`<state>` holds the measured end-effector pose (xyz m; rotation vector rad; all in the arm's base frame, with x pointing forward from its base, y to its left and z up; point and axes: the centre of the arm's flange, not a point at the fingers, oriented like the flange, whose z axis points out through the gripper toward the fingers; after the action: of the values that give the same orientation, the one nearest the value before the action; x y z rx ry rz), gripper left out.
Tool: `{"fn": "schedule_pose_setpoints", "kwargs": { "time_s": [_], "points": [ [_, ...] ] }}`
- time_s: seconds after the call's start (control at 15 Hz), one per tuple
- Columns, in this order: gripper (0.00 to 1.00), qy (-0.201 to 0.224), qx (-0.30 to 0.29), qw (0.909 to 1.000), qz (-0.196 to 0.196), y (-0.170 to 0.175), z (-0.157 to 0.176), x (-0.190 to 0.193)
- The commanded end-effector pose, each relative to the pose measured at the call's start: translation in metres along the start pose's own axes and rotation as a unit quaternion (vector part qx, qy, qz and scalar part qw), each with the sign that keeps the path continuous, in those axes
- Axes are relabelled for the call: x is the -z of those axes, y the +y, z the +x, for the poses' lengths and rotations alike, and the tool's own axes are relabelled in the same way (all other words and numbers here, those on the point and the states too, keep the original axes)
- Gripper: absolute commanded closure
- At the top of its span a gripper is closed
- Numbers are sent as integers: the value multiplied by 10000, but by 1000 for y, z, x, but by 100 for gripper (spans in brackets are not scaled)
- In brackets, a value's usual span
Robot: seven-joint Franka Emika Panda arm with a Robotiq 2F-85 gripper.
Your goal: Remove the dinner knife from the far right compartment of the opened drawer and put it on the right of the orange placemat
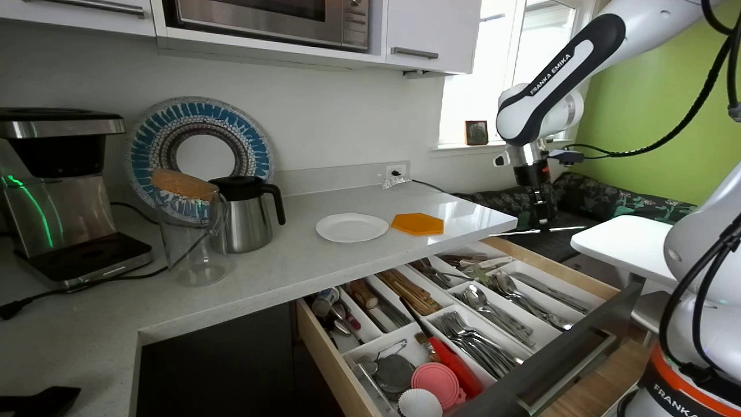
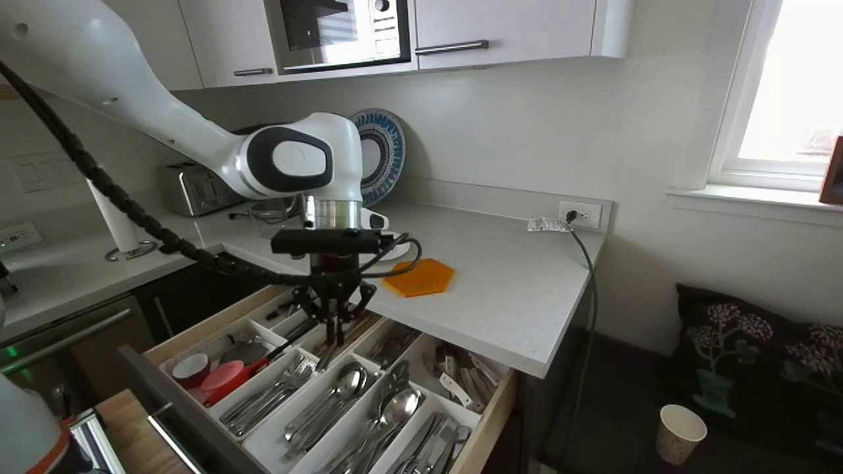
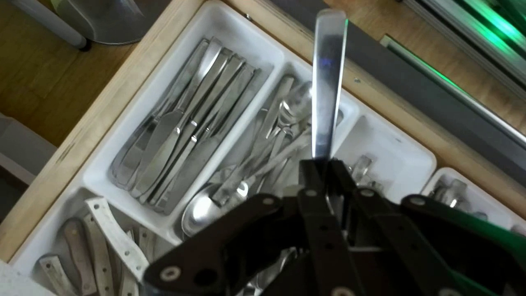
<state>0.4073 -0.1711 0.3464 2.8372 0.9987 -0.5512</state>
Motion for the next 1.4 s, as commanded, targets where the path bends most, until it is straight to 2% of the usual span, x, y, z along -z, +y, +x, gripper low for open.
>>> {"fn": "schedule_pose_setpoints", "kwargs": {
  "time_s": [0.0,0.2,0.47,0.53,0.67,0.93,1.0,1.13,1.33],
  "points": [
    [97,106,-117,9997,171,-17,24,40],
    [97,714,-727,9946,175,-12,49,64],
    [97,1536,-1481,9765,316,6,63,85],
    [88,1258,-1141,9852,218,-5,54,84],
    [88,1424,-1329,9805,259,1,57,87],
    [88,1434,-1385,9795,286,4,58,85],
    [97,1434,-1387,9795,286,4,58,85],
    [97,1482,-1529,9771,-6,13,73,84],
    [97,1703,-2037,9616,-689,40,103,80]
  ]
}}
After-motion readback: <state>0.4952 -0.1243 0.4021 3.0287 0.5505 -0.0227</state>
